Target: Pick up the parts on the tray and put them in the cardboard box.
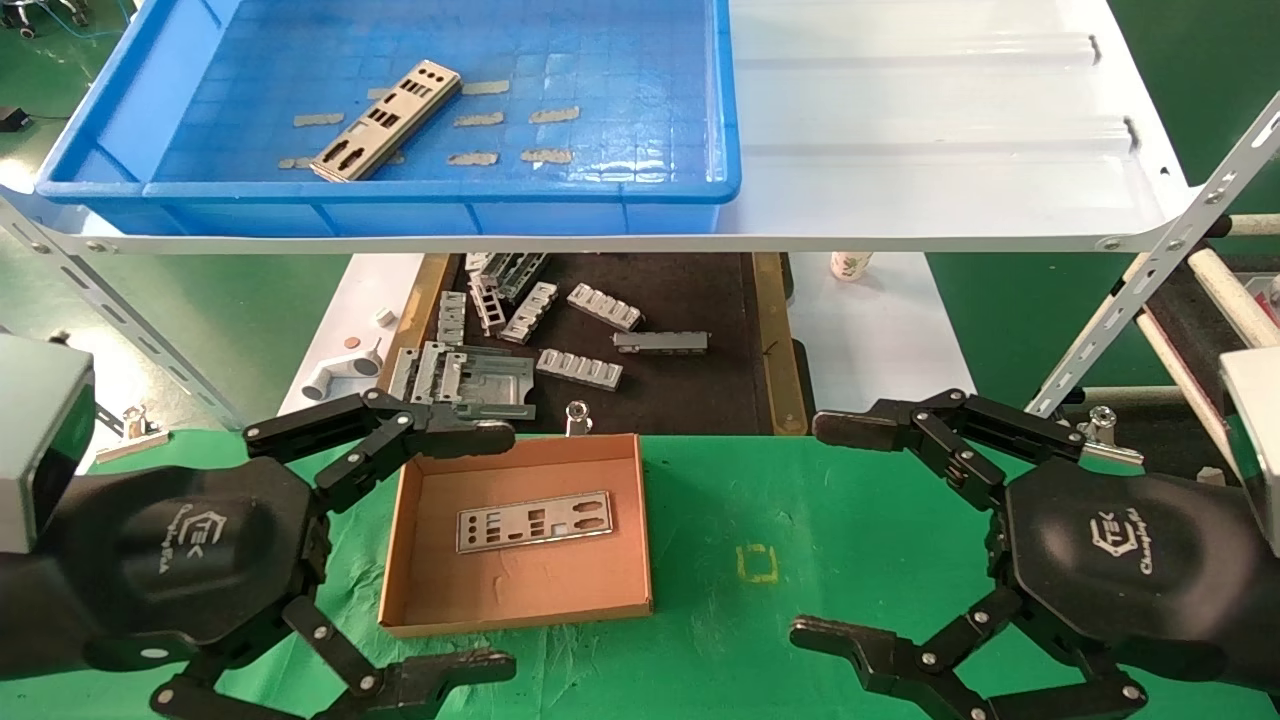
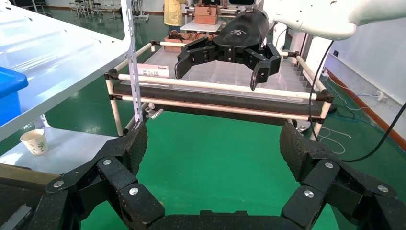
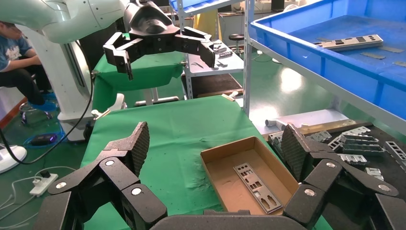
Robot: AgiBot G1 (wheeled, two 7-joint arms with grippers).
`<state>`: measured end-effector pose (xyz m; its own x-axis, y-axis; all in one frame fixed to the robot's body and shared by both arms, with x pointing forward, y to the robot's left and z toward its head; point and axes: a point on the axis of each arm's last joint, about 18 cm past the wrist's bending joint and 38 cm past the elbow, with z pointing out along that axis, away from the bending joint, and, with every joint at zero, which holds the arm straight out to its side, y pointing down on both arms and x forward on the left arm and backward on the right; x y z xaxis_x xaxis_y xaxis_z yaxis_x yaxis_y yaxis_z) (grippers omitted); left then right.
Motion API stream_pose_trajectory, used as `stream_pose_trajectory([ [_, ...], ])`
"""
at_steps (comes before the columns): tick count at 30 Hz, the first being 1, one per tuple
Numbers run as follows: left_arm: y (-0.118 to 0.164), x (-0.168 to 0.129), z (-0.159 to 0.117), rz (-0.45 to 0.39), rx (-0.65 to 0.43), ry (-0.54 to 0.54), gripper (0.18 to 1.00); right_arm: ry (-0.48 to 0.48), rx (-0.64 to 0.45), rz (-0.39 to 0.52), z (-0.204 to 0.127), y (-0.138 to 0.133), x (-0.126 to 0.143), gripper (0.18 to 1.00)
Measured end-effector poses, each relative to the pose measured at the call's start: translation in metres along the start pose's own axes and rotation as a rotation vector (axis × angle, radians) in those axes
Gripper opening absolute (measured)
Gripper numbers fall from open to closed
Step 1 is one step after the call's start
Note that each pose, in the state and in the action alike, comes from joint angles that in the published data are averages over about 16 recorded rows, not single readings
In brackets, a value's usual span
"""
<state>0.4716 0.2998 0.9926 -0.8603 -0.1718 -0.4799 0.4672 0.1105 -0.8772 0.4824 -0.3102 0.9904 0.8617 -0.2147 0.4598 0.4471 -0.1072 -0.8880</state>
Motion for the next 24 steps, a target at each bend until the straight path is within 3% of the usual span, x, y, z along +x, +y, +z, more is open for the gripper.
stream_pose_trajectory([
  [24,0.0024,-0.0033,0.0005,-0.003,-0.002,-0.007,1.001,0.000,0.000,0.000,0.0000,0.0000,0.0000,1.001],
])
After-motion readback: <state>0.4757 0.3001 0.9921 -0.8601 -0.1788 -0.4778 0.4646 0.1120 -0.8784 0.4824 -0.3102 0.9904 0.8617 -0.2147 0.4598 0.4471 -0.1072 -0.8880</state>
